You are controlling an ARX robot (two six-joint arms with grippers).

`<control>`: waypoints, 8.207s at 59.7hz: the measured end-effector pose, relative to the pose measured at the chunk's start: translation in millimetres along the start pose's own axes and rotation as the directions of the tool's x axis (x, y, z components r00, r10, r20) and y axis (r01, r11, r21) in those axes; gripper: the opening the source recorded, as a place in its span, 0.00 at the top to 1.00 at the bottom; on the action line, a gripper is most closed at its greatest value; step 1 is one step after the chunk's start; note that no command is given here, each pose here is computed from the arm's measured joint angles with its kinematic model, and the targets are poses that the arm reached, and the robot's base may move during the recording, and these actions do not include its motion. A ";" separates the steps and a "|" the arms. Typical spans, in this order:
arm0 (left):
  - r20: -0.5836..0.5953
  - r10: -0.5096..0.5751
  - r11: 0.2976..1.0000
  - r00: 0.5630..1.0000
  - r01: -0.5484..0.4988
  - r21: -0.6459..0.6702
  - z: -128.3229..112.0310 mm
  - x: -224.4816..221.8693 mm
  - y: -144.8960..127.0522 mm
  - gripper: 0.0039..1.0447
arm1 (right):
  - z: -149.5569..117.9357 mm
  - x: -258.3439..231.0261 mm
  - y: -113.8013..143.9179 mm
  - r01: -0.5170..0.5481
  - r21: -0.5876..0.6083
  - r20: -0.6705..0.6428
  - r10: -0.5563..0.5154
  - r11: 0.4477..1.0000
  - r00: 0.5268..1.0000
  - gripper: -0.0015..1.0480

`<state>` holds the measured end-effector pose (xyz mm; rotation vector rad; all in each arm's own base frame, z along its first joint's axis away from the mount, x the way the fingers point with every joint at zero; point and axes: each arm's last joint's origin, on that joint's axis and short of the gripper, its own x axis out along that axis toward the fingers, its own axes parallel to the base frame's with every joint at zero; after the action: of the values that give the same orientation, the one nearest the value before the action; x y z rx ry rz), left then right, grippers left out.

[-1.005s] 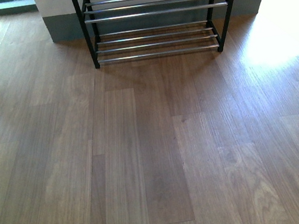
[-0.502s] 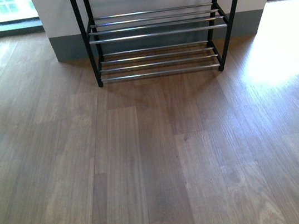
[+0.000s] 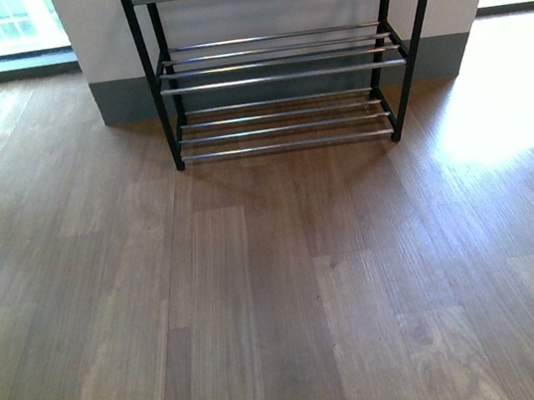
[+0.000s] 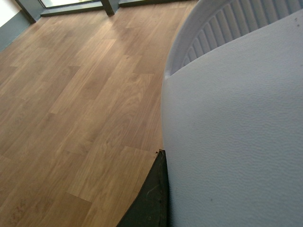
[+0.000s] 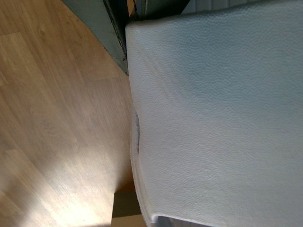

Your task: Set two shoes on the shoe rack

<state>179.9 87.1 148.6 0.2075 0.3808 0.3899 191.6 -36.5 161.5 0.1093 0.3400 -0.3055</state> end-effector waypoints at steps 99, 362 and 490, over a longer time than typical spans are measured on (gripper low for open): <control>0.001 0.004 1.000 1.000 -0.004 -0.001 0.2 -0.2 0.6 0.99 | -0.6 -0.1 0.3 -0.005 -0.001 -0.002 0.005 1.000 1.000 0.99; -0.001 0.002 1.000 1.000 -0.002 -0.001 -0.2 -0.1 0.4 0.99 | 131.8 248.2 99.1 0.059 -0.596 -0.218 -0.232 0.801 0.948 0.99; -0.001 0.002 1.000 1.000 -0.002 -0.001 -0.2 -0.1 0.4 0.99 | 177.7 78.7 66.0 -0.154 -0.164 0.244 0.191 0.974 0.951 0.09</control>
<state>179.6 87.5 148.6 0.2064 0.3809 0.3923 338.2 -23.5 304.6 -0.0432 0.0910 -0.1178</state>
